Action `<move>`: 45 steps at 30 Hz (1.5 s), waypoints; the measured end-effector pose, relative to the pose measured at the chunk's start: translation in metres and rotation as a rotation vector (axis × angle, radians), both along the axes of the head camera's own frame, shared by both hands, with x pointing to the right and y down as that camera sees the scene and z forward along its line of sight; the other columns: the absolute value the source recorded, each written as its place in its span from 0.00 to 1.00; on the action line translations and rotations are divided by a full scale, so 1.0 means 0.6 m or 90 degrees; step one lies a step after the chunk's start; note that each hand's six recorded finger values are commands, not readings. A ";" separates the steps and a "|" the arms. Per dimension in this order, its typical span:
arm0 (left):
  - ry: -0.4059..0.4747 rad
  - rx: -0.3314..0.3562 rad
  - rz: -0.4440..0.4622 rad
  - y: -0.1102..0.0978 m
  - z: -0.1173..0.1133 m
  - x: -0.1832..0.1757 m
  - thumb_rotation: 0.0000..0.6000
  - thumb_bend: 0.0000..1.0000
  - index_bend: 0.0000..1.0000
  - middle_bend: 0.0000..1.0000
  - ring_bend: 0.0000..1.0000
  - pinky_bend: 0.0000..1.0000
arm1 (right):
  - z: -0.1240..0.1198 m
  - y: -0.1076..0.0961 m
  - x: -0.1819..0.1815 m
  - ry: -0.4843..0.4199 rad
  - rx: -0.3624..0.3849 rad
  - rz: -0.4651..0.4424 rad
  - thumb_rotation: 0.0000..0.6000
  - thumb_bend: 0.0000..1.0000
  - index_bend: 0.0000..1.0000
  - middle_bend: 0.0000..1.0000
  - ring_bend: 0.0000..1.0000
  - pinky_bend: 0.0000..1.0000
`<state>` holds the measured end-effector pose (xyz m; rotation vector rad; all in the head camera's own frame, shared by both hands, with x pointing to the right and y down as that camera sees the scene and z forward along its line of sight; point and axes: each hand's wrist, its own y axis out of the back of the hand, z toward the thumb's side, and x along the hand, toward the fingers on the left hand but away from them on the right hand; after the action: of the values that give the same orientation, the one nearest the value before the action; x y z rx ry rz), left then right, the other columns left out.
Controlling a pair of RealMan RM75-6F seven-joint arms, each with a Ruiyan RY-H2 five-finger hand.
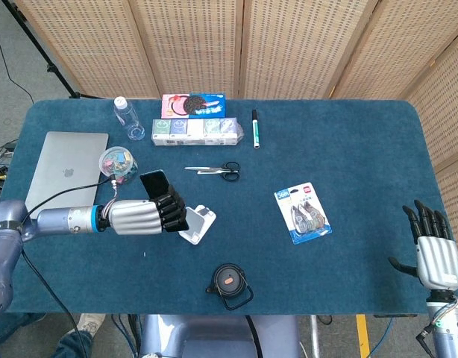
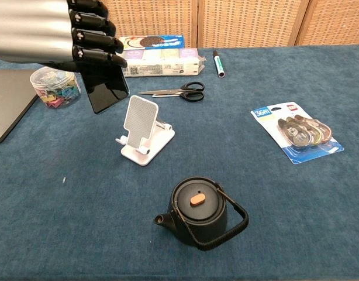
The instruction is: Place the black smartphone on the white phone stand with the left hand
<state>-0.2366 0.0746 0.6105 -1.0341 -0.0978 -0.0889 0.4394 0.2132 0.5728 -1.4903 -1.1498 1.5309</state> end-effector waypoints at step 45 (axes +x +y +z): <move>-0.124 0.118 0.242 -0.009 0.032 0.108 1.00 0.48 0.47 0.40 0.40 0.31 | 0.039 0.027 -0.020 0.043 -0.023 -0.032 1.00 0.00 0.07 0.00 0.00 0.00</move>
<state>-0.1717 0.0694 0.6296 -0.8049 -0.4531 0.1453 0.4277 0.2292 0.5962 -1.4685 -1.0431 1.5646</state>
